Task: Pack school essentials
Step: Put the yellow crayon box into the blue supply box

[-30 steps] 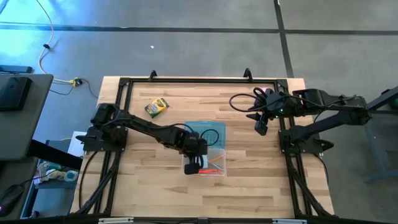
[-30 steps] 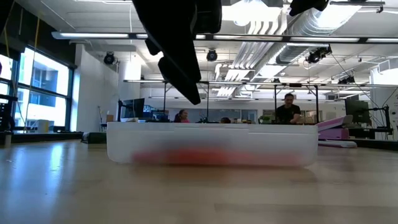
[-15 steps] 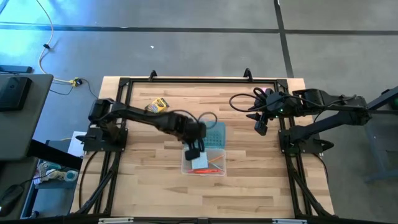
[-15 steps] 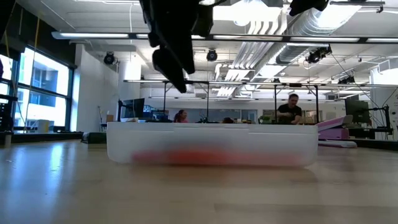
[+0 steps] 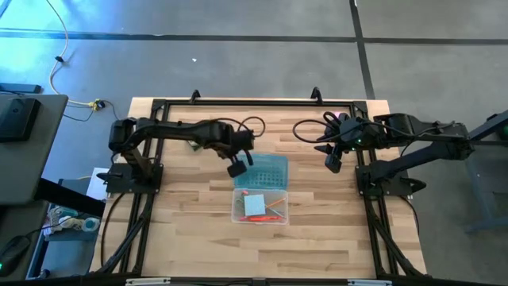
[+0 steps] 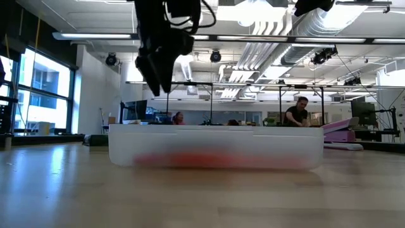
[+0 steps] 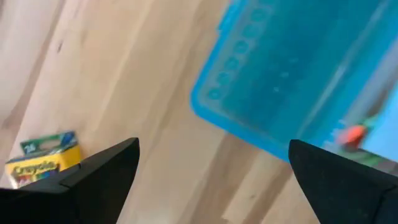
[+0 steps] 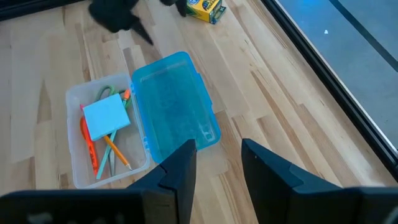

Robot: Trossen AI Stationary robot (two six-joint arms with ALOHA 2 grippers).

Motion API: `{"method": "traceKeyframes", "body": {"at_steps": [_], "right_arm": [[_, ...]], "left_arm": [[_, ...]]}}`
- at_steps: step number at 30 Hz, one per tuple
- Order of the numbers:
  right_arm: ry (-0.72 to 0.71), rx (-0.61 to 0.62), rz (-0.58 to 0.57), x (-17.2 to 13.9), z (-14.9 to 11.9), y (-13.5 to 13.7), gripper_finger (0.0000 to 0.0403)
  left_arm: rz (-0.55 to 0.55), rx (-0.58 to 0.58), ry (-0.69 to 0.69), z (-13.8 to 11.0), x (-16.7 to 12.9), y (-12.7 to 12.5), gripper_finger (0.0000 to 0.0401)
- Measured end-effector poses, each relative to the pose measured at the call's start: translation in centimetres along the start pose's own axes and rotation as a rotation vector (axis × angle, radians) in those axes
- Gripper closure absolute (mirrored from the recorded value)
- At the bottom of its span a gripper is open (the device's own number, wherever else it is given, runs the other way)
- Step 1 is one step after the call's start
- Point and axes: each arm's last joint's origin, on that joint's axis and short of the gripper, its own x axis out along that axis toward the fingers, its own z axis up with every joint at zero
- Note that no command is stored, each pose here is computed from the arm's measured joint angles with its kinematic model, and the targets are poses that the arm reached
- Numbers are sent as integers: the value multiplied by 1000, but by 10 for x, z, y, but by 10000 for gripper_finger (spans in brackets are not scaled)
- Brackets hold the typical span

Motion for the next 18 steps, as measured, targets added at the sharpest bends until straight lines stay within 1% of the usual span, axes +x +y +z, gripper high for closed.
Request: {"method": "traceKeyframes", "body": {"at_steps": [3, 8, 11, 13, 18], "right_arm": [[0, 0, 0, 0, 0, 0, 286], [0, 0, 0, 0, 0, 0, 286], [0, 0, 0, 0, 0, 0, 286], [0, 0, 0, 0, 0, 0, 286], [0, 0, -1, 0, 0, 0, 286]], "left_arm": [[4, -35, 27, -8, 7, 17, 1], [2, -128, -21, -34, 11, 49, 1], [27, -180, -45, -46, 9, 69, 1], [47, -195, -48, -49, 9, 84, 1], [91, -209, 8, -57, 16, 119, 1]]}}
